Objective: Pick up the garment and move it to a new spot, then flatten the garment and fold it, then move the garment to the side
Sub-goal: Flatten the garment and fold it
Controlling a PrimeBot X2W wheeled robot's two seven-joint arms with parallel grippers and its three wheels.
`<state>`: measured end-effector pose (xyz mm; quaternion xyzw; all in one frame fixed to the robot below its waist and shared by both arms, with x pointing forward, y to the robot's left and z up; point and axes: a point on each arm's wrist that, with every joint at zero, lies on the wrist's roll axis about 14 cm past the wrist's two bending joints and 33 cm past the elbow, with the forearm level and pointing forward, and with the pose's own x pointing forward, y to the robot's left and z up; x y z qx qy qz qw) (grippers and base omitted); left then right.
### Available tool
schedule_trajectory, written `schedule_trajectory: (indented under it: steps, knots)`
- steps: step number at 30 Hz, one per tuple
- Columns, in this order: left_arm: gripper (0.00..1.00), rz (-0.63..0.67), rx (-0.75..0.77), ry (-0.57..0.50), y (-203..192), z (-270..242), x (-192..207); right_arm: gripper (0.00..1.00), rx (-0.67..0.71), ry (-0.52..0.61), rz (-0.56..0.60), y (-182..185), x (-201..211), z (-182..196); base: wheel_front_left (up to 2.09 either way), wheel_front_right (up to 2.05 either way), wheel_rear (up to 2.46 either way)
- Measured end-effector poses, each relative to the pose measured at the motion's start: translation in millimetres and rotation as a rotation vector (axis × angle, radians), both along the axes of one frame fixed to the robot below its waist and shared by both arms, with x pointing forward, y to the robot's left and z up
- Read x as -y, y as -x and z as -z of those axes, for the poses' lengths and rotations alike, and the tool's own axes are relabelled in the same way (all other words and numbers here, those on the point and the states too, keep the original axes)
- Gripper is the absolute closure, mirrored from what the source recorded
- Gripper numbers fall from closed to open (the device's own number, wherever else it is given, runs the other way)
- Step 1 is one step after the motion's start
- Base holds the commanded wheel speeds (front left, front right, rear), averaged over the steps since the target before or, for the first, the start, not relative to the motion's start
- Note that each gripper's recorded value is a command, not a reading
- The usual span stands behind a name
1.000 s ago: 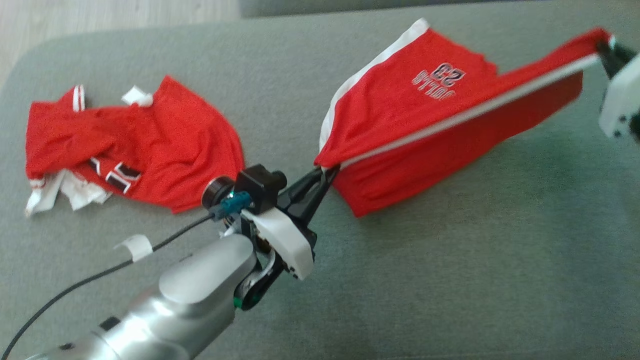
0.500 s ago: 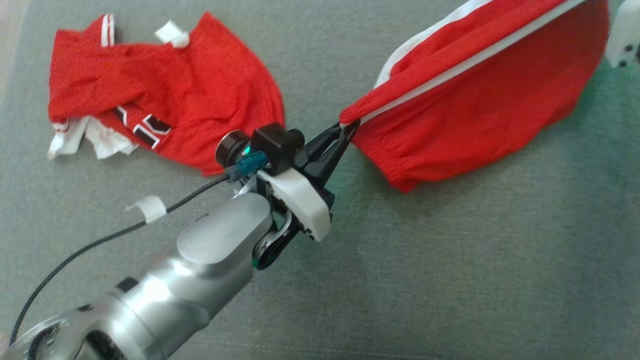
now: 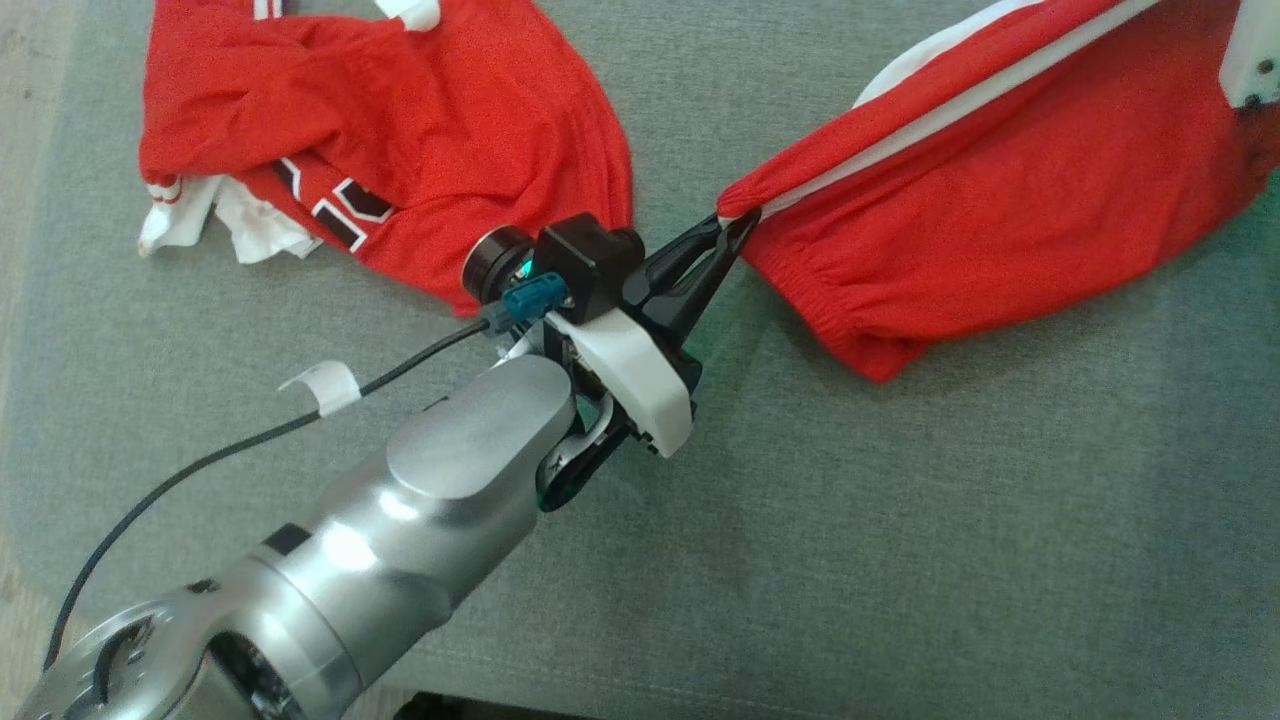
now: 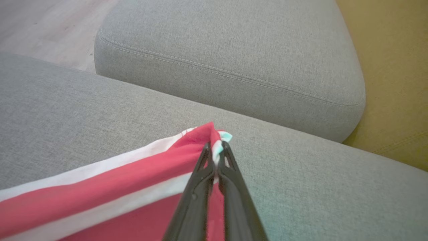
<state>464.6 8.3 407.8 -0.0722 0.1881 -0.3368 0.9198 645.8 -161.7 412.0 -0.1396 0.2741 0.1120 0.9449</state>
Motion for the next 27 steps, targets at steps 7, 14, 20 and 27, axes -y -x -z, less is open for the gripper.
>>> schedule_trajectory:
  steps: [7, 14, 20, 27]
  knots:
    - [0.02, -0.018, -0.011, -0.002, -1.7, 1.9, -4.0, 0.00, 0.048, -0.047, 0.007, -9.7, -6.7, -5.0, 0.00, 0.00, 0.00]
    - [0.00, -0.056, 0.032, -0.032, -7.8, -7.0, -13.3, 0.00, 0.154, -0.097, 0.024, -11.9, -4.4, -33.7, 0.00, 0.00, 0.00]
    - [0.00, -0.178, 0.139, -0.006, -27.4, -48.7, -34.4, 0.00, 0.359, -0.285, 0.092, -5.8, -0.1, -91.1, 0.00, 0.00, 0.00]
    - [0.00, -0.323, 0.288, 0.030, -29.9, -104.6, -66.2, 0.00, 0.479, -0.420, 0.017, 48.0, -29.0, -119.6, 0.00, 0.00, 0.00]
